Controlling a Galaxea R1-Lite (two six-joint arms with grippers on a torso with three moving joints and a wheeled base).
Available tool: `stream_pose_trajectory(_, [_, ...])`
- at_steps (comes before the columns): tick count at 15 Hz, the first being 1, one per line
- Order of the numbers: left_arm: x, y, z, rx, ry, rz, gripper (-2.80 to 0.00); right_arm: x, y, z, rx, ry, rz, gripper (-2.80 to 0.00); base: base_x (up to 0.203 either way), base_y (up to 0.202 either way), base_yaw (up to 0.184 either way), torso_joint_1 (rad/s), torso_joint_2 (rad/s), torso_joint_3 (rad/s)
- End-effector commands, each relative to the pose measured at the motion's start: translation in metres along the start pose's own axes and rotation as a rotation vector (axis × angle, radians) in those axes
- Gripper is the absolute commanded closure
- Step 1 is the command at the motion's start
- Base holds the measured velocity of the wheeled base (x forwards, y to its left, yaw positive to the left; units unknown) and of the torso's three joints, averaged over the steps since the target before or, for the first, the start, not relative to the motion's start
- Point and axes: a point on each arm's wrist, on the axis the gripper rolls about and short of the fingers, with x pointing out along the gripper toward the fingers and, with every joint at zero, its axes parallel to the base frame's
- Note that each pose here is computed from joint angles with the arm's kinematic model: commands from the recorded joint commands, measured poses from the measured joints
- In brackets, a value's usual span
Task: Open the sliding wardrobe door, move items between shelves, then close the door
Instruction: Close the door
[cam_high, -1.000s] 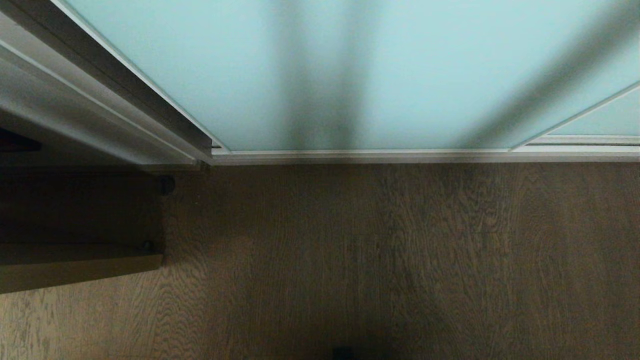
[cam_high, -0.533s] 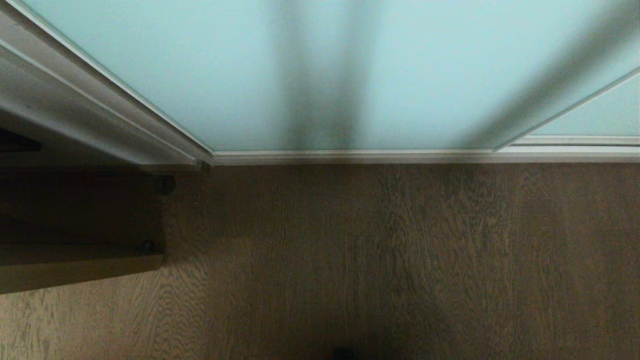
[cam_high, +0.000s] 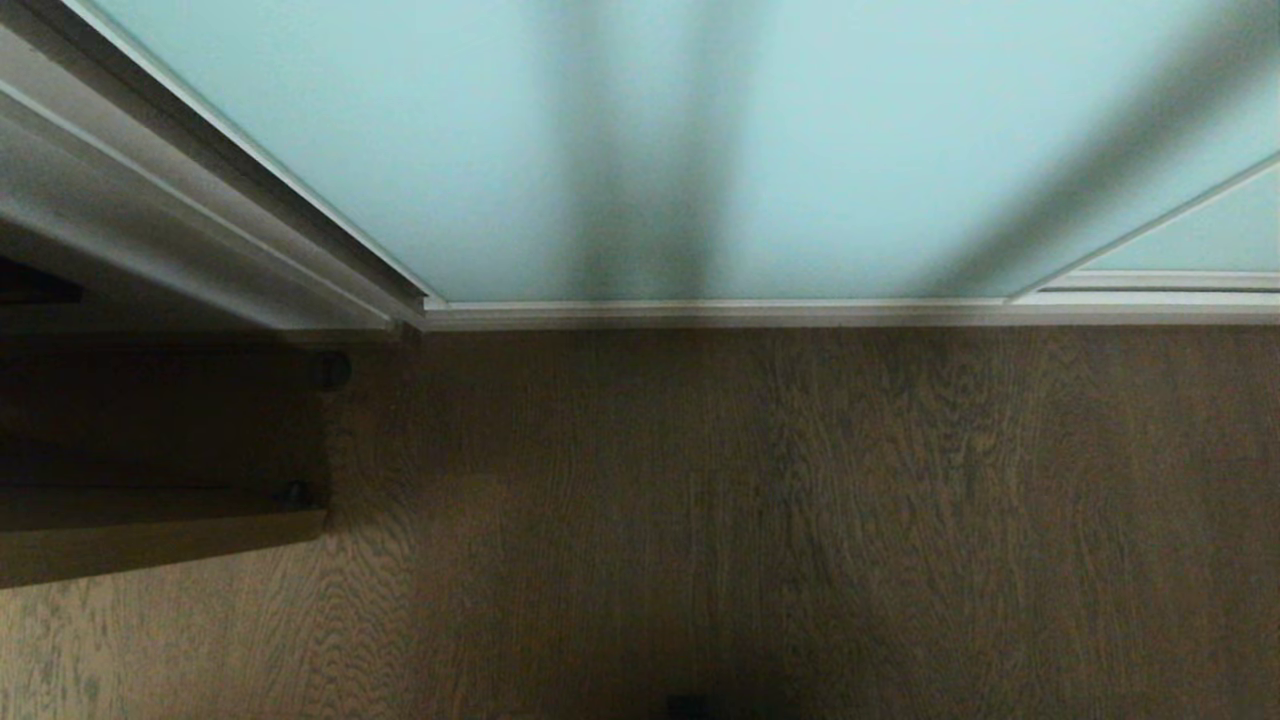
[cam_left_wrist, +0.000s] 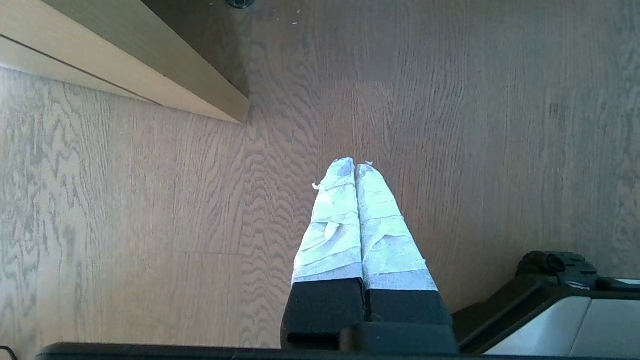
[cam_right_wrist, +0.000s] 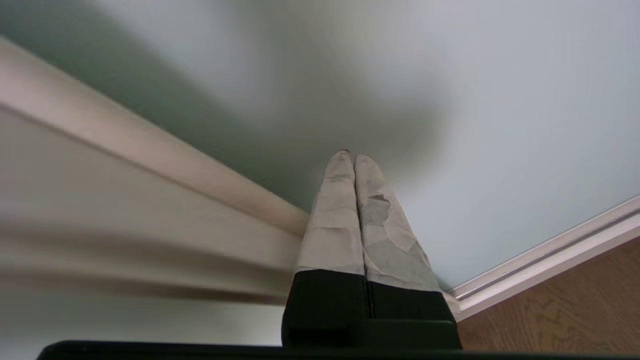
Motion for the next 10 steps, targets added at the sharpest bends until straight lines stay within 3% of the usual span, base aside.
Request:
stream_pose_trajectory(1, [0.000,0.000,0.000,0.000,-0.001,0.002,0.00,-0.001,0.003,0.000,0.001,0.002,0.009,0.00,0.000,0.000,0.000,0.000,0.00,0.000])
stream_pose_trajectory(7, [0.000,0.000,0.000,0.000,-0.001,0.002,0.00,0.002,-0.005,-0.001,-0.006,0.000,-0.002,0.00,0.000,0.000,0.000,0.000,0.00,0.000])
stream_pose_trajectory(10, [0.000,0.000,0.000,0.000,0.000,0.001,0.00,0.007,-0.012,0.003,-0.158,-0.014,-0.012,0.00,0.000,0.000,0.000,0.000,0.00,0.000])
